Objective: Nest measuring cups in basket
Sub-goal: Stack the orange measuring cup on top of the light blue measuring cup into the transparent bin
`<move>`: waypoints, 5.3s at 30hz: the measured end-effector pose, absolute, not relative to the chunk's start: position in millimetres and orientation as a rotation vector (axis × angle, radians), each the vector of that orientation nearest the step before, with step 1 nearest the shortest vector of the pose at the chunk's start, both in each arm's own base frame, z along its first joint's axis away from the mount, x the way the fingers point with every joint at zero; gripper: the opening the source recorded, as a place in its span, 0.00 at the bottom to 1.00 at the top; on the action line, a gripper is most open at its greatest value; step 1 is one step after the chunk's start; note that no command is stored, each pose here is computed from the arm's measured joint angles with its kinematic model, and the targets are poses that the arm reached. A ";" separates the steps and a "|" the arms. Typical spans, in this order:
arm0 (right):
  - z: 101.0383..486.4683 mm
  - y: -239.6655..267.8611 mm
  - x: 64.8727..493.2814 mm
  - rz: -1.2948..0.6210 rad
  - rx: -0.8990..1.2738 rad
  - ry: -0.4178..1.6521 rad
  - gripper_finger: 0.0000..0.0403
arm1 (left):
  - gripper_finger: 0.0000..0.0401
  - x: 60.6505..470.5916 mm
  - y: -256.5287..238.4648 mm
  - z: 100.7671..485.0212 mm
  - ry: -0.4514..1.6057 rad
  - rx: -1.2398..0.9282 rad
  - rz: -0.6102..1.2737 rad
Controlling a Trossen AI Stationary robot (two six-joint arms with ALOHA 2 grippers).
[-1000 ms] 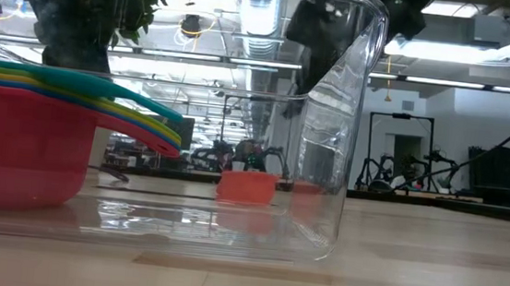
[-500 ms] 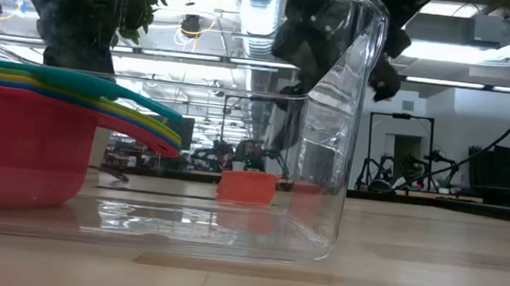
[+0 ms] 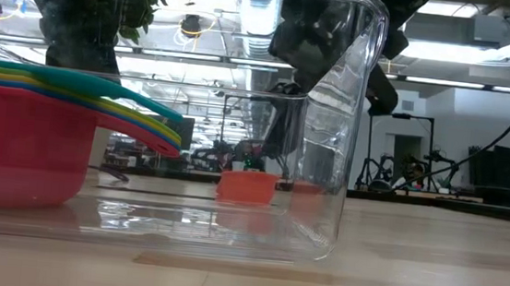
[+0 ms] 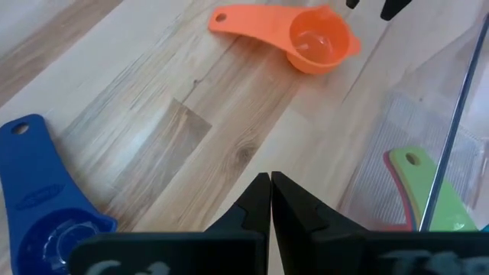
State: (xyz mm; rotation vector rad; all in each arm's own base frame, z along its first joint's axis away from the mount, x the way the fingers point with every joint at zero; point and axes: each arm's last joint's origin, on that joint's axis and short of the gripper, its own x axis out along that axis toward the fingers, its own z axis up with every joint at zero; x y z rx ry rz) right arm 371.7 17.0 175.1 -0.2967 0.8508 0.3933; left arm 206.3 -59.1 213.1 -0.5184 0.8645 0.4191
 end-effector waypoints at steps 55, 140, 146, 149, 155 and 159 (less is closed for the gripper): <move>132.7 18.8 395.1 0.490 -0.443 0.865 0.40 | 0.00 208.8 -60.1 213.4 0.846 -0.523 0.406; 231.2 215.7 502.1 -0.029 0.436 0.759 0.08 | 0.00 140.7 -83.4 218.1 1.224 -0.279 0.216; 231.4 211.5 504.2 0.009 0.387 0.763 0.10 | 0.00 140.9 -82.9 218.1 1.213 -0.269 0.228; 231.1 209.2 505.2 0.053 0.404 0.787 0.13 | 0.00 140.8 -83.1 218.1 1.217 -0.272 0.224; 231.3 203.9 507.6 0.078 0.368 0.786 0.17 | 0.00 140.8 -83.3 218.0 1.223 -0.276 0.218; 231.1 201.8 508.2 0.082 0.368 0.791 0.20 | 0.00 140.7 -83.2 218.0 1.223 -0.277 0.219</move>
